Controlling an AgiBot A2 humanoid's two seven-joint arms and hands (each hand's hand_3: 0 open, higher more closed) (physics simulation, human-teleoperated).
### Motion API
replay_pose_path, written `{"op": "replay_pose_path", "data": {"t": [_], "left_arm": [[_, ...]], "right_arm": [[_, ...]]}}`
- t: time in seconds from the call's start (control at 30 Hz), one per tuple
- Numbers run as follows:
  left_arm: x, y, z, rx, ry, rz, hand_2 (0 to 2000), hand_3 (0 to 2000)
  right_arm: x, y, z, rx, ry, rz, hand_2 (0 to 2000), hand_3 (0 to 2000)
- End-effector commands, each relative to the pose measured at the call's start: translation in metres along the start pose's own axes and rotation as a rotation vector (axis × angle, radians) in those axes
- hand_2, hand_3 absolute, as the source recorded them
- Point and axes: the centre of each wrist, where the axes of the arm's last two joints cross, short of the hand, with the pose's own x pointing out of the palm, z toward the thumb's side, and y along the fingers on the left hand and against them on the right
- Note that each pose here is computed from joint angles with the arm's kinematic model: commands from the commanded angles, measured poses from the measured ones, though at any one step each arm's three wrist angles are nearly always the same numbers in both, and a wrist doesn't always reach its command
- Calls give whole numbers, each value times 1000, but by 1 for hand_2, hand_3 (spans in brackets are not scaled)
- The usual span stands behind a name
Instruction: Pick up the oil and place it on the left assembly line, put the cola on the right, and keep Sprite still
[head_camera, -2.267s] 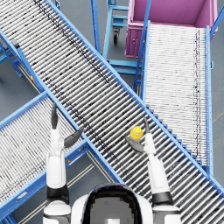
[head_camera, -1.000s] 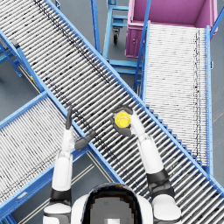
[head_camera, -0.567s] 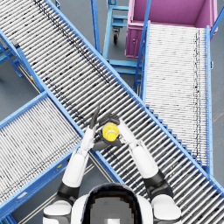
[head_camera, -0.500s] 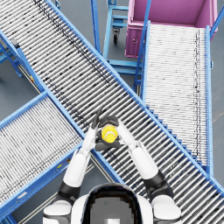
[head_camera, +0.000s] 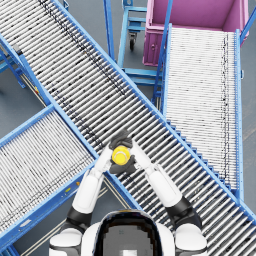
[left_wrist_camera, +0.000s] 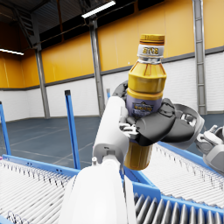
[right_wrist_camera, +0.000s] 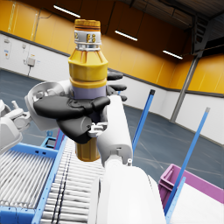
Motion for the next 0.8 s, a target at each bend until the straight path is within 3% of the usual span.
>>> {"op": "replay_pose_path", "data": {"t": [0.03, 0.07, 0.1, 0.13, 0.17, 0.23, 0.3, 0.47, 0.8], "left_arm": [[5, 11, 14, 67, -6, -21, 2000, 1633], [2, 12, 15, 70, -4, -13, 2000, 1960], [-1, 1, 3, 12, 1, -7, 2000, 2000], [2, 12, 13, 65, -5, -20, 2000, 2000], [2, 10, 13, 64, -5, -10, 2000, 2000], [-11, 6, 17, 78, 8, 83, 2000, 2000], [-35, -13, 10, 29, 39, 217, 2000, 2000], [-104, -59, 2, -42, 99, 574, 2000, 2000], [-170, -154, -41, -278, 85, 994, 2000, 2000]], "right_arm": [[15, -2, 2, -6, -7, 64, 2000, 2000], [15, -2, 2, -5, -3, 70, 2000, 2000], [14, -4, 3, -9, -1, 73, 2000, 2000], [10, -5, 5, -17, 6, 56, 639, 1673], [5, -7, 10, -30, 10, -10, 0, 1347], [-9, -8, 25, -83, 19, -83, 0, 693], [-23, -4, 46, -162, 29, -151, 0, 40], [-47, 9, 55, -189, 55, -264, 0, 0], [-60, 19, 47, -152, 53, -337, 0, 0]]}}
